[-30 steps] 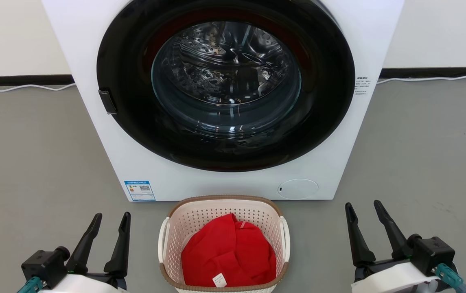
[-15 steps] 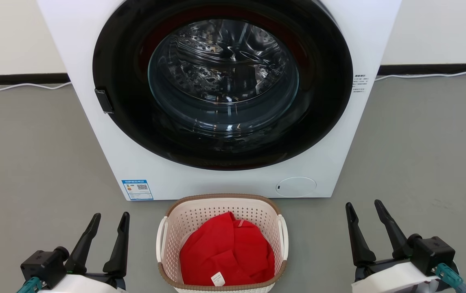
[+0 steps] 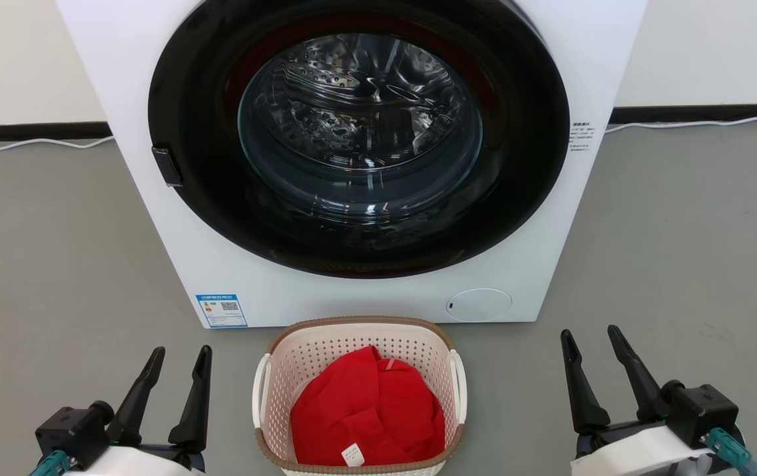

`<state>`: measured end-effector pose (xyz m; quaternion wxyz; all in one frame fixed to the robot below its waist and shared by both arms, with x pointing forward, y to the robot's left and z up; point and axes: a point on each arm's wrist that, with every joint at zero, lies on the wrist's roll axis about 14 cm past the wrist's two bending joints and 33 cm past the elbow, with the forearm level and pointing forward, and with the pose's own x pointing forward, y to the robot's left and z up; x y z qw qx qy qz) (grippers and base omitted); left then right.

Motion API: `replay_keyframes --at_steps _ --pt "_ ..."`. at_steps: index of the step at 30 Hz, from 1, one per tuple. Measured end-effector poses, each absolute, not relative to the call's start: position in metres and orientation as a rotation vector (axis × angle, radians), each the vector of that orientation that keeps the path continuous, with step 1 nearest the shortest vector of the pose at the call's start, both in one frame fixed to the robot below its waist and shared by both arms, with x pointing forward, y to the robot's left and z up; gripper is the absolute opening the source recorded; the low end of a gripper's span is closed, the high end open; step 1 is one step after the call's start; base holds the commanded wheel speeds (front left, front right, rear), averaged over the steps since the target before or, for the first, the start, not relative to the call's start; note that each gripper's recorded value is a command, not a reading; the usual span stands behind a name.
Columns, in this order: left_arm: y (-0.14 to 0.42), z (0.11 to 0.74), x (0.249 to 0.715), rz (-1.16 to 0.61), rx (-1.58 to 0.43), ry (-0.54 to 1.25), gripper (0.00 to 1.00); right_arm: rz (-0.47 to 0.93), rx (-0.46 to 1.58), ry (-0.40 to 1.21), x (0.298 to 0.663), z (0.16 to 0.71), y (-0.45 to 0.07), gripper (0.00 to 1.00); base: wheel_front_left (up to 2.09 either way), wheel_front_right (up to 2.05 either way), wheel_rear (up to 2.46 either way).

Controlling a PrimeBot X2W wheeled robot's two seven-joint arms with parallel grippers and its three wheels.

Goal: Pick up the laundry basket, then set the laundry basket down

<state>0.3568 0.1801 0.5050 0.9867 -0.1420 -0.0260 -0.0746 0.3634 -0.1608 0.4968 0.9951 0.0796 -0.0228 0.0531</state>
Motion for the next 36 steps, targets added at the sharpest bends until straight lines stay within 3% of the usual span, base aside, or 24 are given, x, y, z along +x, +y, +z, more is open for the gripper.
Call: replay_keyframes --at_steps 7,8,14,36 --pt "0.179 0.504 0.356 -0.153 -0.285 -0.049 1.00 0.108 0.159 -0.047 0.364 0.497 -0.160 1.00 0.00 0.00 0.00" --pt "0.178 0.502 0.356 -0.153 -0.288 -0.041 0.00 0.107 0.160 -0.040 0.363 0.495 -0.160 0.00 0.00 0.00 0.00" --pt "0.171 0.474 0.344 -0.134 -0.332 0.047 0.00 0.091 0.186 0.052 0.350 0.466 -0.162 0.00 0.00 0.00 0.00" --pt "0.181 0.469 0.348 -0.060 -0.546 0.087 0.00 0.013 0.438 0.084 0.352 0.462 -0.174 0.00 0.00 0.00 0.00"
